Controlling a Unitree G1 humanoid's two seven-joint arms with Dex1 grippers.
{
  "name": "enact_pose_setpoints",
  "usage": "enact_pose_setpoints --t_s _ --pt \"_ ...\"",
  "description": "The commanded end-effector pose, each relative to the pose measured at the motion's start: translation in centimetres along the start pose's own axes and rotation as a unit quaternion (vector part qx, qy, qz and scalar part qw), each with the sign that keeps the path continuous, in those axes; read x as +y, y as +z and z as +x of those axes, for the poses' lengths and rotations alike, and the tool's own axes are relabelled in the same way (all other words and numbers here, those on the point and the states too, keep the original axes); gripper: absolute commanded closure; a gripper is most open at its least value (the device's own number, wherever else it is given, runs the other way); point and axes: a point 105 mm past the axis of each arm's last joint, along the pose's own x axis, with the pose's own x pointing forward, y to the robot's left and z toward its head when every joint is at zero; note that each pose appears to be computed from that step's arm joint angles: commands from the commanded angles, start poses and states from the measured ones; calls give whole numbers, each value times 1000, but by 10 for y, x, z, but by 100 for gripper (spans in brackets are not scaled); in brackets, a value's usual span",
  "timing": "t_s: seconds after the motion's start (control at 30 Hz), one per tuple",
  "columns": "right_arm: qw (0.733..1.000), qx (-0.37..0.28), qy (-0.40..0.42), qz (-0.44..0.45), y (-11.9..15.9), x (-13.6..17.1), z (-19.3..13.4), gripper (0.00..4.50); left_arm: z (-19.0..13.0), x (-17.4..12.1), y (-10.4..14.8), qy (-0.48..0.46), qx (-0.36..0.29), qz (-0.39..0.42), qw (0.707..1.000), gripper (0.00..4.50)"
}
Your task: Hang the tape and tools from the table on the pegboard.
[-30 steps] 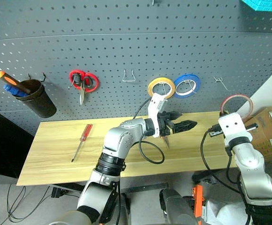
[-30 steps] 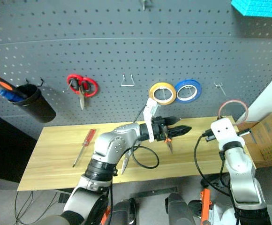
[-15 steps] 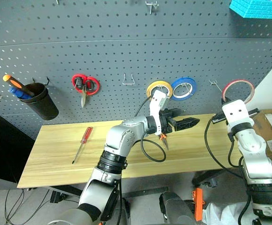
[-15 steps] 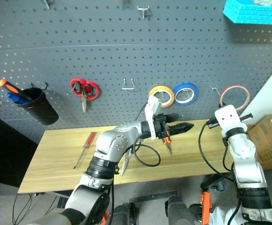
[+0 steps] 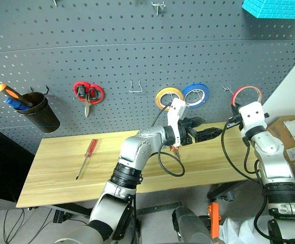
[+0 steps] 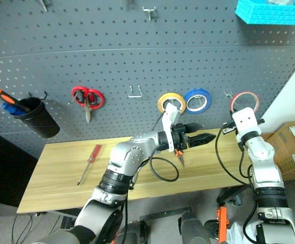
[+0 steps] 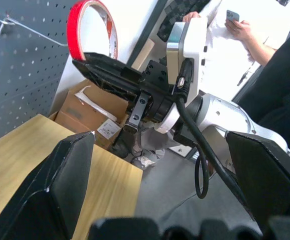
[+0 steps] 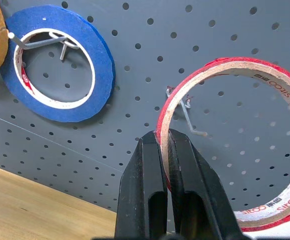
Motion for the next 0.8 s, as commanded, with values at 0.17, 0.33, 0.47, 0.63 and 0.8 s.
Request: enact_pose_setpoints --t_s 0.17,0.33,0.47,0.63,0.8 --pt "1000 -25 7 -12 13 -10 6 446 5 -10 13 -6 -25 13 1000 0" --pt "1000 -19 17 -7 10 -6 11 446 -2 -6 10 13 -23 2 1000 0" --pt "1000 -13 19 -3 6 -6 13 446 -9 -5 8 22 -21 -1 1000 0" --pt "1000 1 14 9 -1 -12 18 446 -14 -3 8 36 -21 -5 999 0" --pt "1000 15 10 15 -9 -15 19 446 -16 -5 5 41 -20 -10 999 0"
